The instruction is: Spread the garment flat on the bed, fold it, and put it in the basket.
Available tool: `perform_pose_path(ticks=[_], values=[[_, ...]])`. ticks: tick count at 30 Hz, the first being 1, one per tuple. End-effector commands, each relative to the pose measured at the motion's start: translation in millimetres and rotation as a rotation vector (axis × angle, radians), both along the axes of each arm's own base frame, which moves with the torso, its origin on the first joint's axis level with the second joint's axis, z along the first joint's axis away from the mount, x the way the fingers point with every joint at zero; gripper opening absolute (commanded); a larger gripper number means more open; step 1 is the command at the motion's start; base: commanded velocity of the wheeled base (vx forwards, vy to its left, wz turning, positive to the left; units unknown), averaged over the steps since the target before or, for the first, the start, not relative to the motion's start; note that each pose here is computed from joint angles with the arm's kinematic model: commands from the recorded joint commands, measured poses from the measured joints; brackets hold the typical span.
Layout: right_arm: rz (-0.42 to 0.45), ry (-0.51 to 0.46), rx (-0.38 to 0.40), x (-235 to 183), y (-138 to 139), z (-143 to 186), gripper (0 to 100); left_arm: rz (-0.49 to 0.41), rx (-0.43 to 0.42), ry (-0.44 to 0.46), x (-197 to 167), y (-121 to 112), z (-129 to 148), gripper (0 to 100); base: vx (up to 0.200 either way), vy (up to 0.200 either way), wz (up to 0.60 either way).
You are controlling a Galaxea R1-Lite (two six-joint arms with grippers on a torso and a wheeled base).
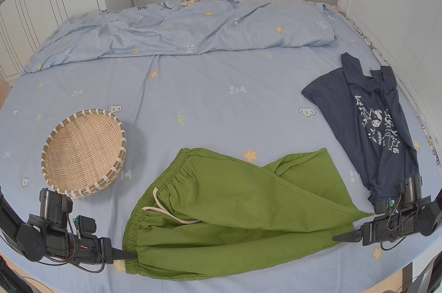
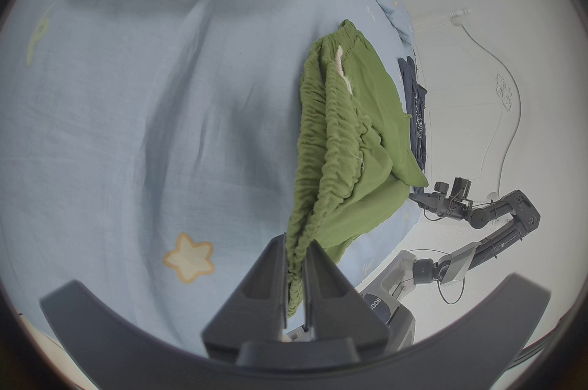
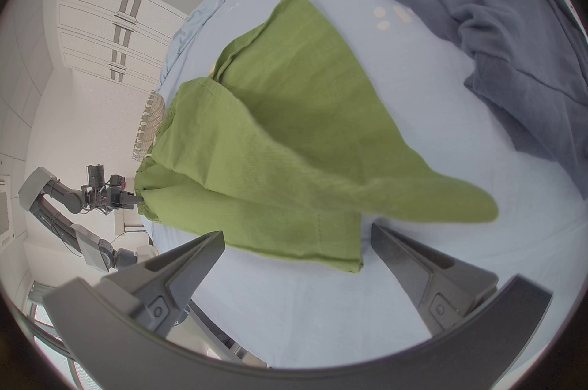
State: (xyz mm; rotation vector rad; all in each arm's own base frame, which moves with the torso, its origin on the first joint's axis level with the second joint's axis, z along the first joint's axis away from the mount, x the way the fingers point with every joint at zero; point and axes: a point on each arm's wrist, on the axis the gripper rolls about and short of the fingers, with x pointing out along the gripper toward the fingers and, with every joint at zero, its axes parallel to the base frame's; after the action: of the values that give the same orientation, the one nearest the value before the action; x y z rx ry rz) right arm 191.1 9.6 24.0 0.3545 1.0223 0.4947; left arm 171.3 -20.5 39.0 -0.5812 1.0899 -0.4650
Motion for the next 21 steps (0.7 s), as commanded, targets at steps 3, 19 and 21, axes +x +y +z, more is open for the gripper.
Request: perform_pose_path(ticks=[3, 19, 21], values=[[0.006, 0.015, 0.015, -2, 0, -5, 0, 0.004, 0.000, -0.002, 1, 1, 0, 0, 0.000, 0.000, 0.00], [0.001, 0.005, 0.009, -23, -1, 3, 0, 0.026, 0.026, 0.079, -9, 11, -5, 0, 0.000, 0.000, 0.00], [-0.001, 0.005, 0.006, -27, -1, 4, 0, 0.036, 0.033, 0.096, -10, 16, -6, 0, 0.000, 0.000, 0.00]])
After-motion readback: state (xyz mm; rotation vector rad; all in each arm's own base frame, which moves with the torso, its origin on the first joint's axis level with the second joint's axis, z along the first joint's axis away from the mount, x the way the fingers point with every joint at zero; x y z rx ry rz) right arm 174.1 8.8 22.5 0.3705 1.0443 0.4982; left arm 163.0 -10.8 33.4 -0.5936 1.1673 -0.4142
